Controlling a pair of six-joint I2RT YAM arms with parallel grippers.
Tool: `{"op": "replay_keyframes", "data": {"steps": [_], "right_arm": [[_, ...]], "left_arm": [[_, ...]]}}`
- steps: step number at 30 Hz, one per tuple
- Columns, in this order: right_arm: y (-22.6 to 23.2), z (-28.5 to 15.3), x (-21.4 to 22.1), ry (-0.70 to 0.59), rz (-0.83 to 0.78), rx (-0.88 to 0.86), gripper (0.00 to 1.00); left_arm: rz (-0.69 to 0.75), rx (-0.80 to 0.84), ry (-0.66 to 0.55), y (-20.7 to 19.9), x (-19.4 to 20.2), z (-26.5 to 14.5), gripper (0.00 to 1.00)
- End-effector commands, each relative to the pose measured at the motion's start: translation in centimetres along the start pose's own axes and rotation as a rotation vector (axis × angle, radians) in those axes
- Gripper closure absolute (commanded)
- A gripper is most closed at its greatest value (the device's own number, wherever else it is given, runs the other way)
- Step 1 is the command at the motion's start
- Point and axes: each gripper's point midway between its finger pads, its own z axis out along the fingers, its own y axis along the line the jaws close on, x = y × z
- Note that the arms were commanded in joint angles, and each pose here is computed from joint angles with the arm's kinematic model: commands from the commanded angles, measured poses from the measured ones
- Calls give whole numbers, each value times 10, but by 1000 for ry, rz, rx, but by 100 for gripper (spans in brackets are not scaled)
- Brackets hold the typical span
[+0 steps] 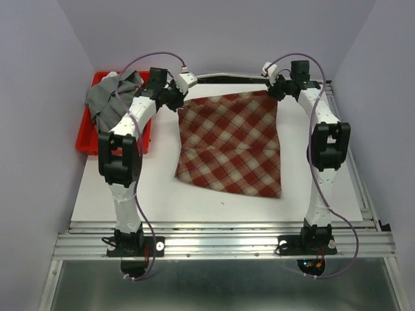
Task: Fold and stack the skirts
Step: Fold the skirt
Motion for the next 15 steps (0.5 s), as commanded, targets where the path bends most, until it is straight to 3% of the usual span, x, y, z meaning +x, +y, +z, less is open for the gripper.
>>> {"op": "replay_keyframes", "data": {"steps": [1, 3, 7, 9, 10, 15], "right_arm": [[-29, -79, -56, -86, -95, 142, 99], [-18, -109, -73, -111, -132, 149, 99], [40, -140, -61, -100, -145, 49, 99], [78, -151, -41, -72, -133, -14, 99], [91, -154, -31, -58, -124, -34, 99], [175, -158, 26, 4, -38, -149, 99]], "left_arm": [[153, -115, -127, 12, -46, -65, 100], [212, -83, -94, -3, -24, -67, 100], [333, -58, -65, -33, 5, -94, 100], [334, 1, -14, -59, 44, -92, 100], [364, -5, -36, -59, 36, -99, 100], [426, 67, 3, -114, 97, -105, 100]]}}
